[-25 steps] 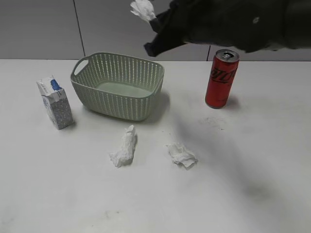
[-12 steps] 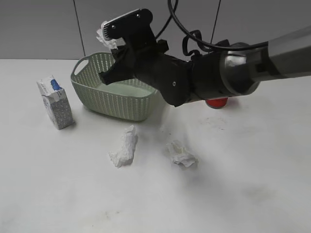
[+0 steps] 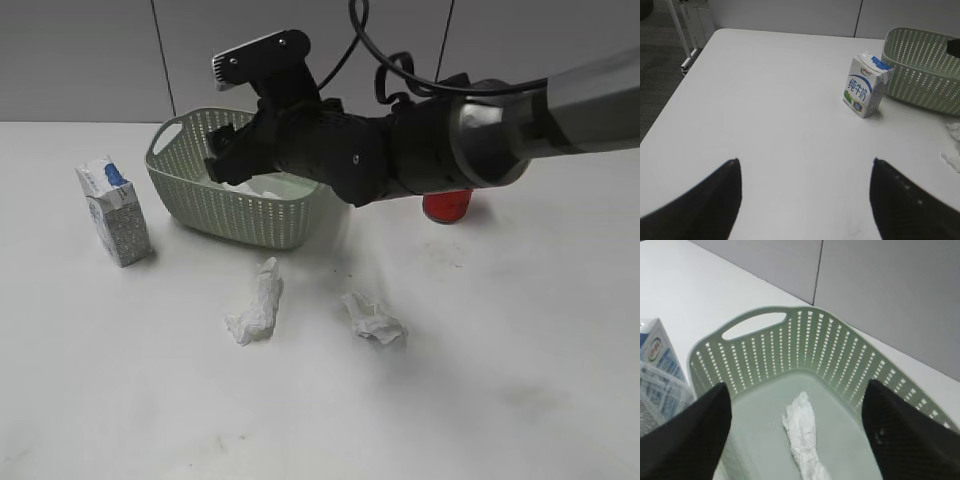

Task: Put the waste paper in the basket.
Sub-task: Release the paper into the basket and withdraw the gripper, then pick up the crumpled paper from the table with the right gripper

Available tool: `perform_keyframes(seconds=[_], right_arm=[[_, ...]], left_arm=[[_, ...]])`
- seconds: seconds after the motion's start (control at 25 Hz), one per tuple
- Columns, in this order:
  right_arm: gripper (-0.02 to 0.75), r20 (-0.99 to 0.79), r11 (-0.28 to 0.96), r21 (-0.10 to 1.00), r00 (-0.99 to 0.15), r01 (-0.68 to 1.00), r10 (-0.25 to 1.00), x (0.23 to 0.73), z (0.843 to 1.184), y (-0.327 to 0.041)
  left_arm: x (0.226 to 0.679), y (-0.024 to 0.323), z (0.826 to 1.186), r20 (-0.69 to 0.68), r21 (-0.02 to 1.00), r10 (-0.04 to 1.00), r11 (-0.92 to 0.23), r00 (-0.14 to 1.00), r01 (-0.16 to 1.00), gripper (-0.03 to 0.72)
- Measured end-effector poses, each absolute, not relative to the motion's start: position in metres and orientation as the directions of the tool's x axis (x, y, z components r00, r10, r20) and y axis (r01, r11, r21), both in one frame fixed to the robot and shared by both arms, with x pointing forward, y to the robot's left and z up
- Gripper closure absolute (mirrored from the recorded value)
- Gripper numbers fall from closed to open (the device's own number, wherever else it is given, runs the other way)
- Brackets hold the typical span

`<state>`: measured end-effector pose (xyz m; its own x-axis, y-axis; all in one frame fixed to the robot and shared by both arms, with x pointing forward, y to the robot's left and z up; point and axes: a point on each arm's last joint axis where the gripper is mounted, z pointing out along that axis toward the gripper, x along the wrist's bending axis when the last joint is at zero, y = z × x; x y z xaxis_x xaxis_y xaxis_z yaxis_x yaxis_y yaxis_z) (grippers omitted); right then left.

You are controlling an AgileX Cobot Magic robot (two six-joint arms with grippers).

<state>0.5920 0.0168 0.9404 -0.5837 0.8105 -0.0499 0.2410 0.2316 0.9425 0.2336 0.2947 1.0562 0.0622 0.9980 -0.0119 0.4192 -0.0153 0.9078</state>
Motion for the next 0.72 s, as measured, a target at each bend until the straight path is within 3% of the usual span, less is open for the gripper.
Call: perform_keyframes(seconds=[0.12,0.28,0.44,0.72], right_arm=[[0.120,-0.036,0.252,0.927,-0.604,0.277,0.796,0.588,0.949,0.016],[0.126,0.003,0.273,0.905,-0.645,0.327,0.764,0.575,0.988,0.011],[0.146,0.075,0.362,0.811,-0.697,0.459,0.714,0.554,1.016,-0.002],[0.148,0.107,0.596,0.422,-0.690,0.683,0.716,0.528,0.987,-0.027]], left_arm=[[0.234,0.295,1.056,-0.012,0.908,0.998,-0.015,0.062,0.419,0.097],[0.234,0.295,1.056,-0.012,0.908,0.998,-0.015,0.062,0.419,0.097],[0.234,0.295,1.056,-0.012,0.908,0.998,-0.015,0.062,0.419,0.097],[0.234,0.295,1.056,-0.012,0.908,0.998,-0.015,0.062,0.419,0.097]])
